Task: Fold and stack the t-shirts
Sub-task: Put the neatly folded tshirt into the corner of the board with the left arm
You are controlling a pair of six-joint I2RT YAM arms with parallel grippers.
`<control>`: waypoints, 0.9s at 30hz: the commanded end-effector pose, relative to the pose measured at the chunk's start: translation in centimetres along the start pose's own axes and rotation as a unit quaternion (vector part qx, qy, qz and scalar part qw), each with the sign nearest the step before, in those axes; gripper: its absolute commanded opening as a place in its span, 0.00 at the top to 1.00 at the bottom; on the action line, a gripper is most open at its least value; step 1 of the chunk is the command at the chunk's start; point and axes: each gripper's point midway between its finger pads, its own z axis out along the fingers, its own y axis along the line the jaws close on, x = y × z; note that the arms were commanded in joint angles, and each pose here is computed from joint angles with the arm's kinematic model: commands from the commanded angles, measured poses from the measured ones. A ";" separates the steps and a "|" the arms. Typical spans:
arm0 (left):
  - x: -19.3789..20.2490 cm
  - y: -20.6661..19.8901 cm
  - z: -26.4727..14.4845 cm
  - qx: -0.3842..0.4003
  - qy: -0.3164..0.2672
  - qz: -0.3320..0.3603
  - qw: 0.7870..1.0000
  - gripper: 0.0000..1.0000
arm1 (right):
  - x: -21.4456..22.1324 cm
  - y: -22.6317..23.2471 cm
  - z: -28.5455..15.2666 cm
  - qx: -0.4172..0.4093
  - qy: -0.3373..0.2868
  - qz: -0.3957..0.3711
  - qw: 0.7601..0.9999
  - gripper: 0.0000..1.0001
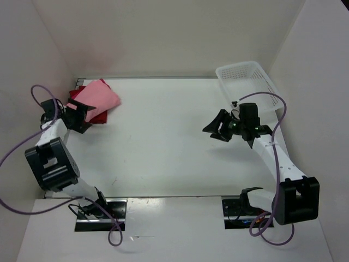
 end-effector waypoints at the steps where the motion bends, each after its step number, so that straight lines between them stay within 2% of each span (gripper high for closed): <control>1: -2.0 -5.2 -5.0 0.064 -0.079 0.052 0.993 0.00 | 0.6 -0.2 -0.1 -0.010 0.006 -0.008 1.000 0.32; 2: -1.6 -4.8 -5.2 0.060 -0.076 0.055 0.994 0.00 | 0.9 -0.5 0.0 -0.007 0.010 -0.005 1.000 0.27; 3: 0.0 -5.0 -5.0 0.059 -0.059 0.067 0.994 0.00 | 0.6 -0.7 0.1 0.004 -0.002 -0.010 1.000 0.15; 6: 4.1 -6.5 -5.3 0.080 -0.019 0.127 0.989 0.00 | 1.6 -1.2 0.5 0.031 -0.001 -0.021 0.999 0.00; 8: 9.0 -7.5 -5.0 0.095 0.037 0.185 0.978 0.00 | 1.8 -1.3 0.9 0.049 -0.009 -0.028 0.998 0.00; 13: 18.0 -7.2 -5.7 0.129 0.153 0.251 0.947 0.00 | 4.2 -0.7 1.9 0.041 0.026 -0.041 0.998 0.00; 18: 19.4 -5.6 -6.4 0.142 0.167 0.267 0.938 0.00 | 4.3 -0.4 1.8 0.048 0.011 -0.058 0.997 0.00; 23: 19.9 -6.3 -7.3 0.167 0.177 0.276 0.930 0.00 | 5.1 0.1 2.0 0.043 0.022 -0.067 0.997 0.00; 27: 19.5 -6.0 -6.8 0.155 0.177 0.268 0.934 0.00 | 5.0 0.2 2.0 0.040 0.020 -0.073 0.996 0.00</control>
